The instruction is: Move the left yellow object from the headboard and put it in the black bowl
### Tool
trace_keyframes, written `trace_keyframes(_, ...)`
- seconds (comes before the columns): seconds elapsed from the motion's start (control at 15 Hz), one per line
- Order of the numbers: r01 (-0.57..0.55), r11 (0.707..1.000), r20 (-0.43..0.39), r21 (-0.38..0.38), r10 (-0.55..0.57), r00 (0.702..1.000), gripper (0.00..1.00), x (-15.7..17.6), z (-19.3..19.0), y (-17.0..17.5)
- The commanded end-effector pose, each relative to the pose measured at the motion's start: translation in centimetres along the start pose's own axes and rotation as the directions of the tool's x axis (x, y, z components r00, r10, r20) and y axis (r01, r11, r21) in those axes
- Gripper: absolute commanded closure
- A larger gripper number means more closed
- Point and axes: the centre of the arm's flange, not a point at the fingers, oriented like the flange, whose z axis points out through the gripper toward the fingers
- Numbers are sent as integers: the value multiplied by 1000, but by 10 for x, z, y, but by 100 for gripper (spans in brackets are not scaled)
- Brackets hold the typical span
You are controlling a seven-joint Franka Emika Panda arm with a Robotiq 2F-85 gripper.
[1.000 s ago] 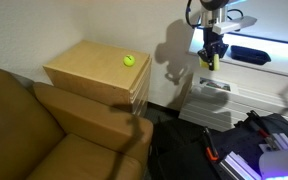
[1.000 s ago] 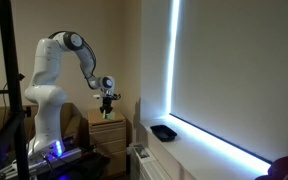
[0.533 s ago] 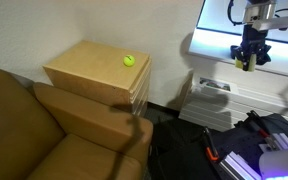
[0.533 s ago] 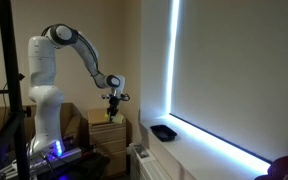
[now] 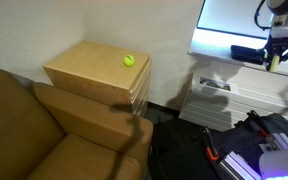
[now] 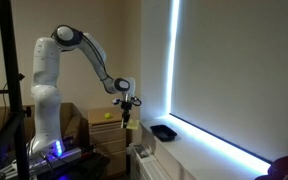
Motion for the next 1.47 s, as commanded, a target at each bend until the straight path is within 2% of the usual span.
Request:
trace_keyframes(0.0, -195, 979, -51, 56, 198, 979, 97, 56, -16, 83)
trace_keyframes(0.07, -256, 963, -43, 88, 260, 965, 97, 62, -30, 97)
trace_keyframes(0.13, -187, 981, -43, 55, 190, 981, 86, 33, -13, 81)
trace_keyframes(0.27, -246, 965, -66, 90, 252, 965, 86, 46, -30, 106)
trace_keyframes(0.33, -251, 963, -70, 94, 258, 964, 97, 48, -32, 106)
trace_keyframes(0.4, -195, 978, -61, 75, 199, 978, 97, 31, -28, 94)
trace_keyframes(0.47, -211, 977, -60, 20, 212, 975, 97, 37, -15, 85)
trace_keyframes(0.53, -242, 970, -72, 12, 242, 968, 97, 44, -6, 79)
trace_keyframes(0.6, -305, 952, -97, 20, 305, 947, 97, 58, 1, 73)
trace_keyframes(0.73, -390, 917, -135, 83, 398, 907, 97, 85, -1, 67)
trace_keyframes(0.93, -524, 834, -173, 173, 549, 817, 97, 129, -9, 72)
trace_keyframes(1.0, -564, 798, -151, 212, 597, 788, 97, 145, -13, 76)
trace_keyframes(1.07, -599, 760, -120, 252, 639, 760, 97, 171, -19, 55)
trace_keyframes(1.13, -612, 732, -57, 298, 654, 754, 97, 184, -26, 46)
trace_keyframes(1.2, -573, 775, -111, 265, 615, 780, 86, 135, -21, 61)
trace_keyframes(1.27, -585, 757, -88, 290, 630, 772, 86, 148, -24, 50)
trace_keyframes(1.4, -589, 749, -76, 303, 635, 769, 86, 162, -25, 34)
